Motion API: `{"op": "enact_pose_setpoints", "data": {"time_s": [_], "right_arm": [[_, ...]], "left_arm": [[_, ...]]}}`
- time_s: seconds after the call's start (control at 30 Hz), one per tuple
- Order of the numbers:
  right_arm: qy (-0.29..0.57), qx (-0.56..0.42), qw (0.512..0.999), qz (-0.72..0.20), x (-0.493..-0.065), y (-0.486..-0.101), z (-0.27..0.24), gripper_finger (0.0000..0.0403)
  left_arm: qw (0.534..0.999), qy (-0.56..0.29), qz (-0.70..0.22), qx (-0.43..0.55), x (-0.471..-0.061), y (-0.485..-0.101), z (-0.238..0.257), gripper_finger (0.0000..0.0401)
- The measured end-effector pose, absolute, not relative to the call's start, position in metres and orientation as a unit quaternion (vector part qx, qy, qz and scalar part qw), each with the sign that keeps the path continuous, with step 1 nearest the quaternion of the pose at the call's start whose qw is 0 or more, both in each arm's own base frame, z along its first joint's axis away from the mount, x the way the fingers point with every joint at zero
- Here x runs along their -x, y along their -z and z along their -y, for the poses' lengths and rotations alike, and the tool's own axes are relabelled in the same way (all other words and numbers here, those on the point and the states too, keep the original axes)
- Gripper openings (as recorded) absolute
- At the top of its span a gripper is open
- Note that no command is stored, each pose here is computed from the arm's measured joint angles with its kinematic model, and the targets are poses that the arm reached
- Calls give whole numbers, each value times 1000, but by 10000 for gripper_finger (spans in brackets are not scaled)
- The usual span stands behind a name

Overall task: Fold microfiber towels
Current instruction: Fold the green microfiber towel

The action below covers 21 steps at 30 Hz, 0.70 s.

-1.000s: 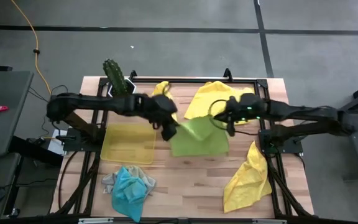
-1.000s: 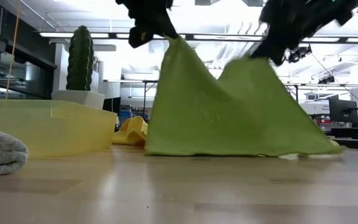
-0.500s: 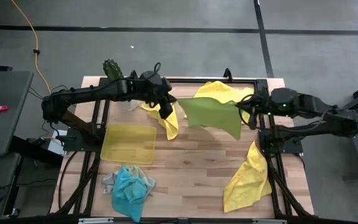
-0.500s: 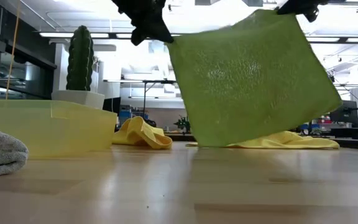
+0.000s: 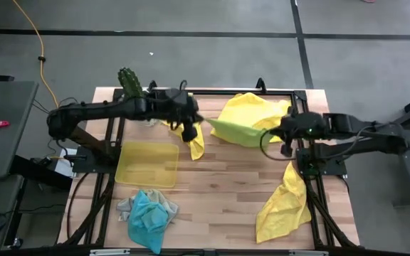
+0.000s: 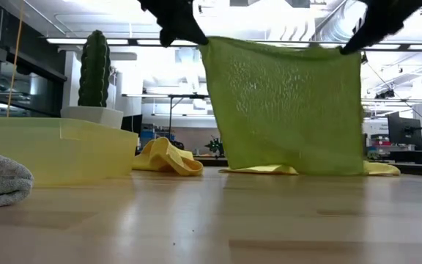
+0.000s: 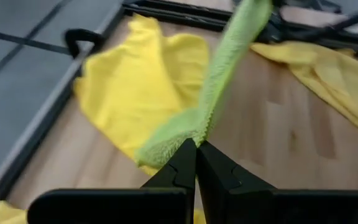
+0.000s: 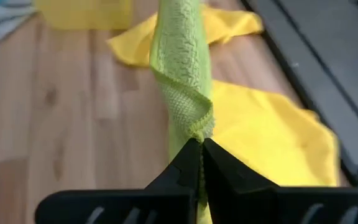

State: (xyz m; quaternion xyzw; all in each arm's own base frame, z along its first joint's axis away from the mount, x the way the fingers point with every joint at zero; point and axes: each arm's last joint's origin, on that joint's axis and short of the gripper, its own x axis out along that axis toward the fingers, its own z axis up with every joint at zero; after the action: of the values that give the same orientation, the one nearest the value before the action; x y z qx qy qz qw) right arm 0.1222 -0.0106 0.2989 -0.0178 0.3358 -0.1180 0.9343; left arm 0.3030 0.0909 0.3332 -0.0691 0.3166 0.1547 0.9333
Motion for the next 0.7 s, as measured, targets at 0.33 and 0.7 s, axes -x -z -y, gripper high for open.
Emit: {"op": "enact_pose_setpoints", "data": {"time_s": [0.33,0.7], "right_arm": [[16,-38,932,-361,-131,-247,-20,0],[-26,-171,907,-385,-133,-213,-58,0]], "left_arm": [[914,-107,-362,151,-312,-288,14,0],[886,-115,-381,238,-327,-208,67,0]]}}
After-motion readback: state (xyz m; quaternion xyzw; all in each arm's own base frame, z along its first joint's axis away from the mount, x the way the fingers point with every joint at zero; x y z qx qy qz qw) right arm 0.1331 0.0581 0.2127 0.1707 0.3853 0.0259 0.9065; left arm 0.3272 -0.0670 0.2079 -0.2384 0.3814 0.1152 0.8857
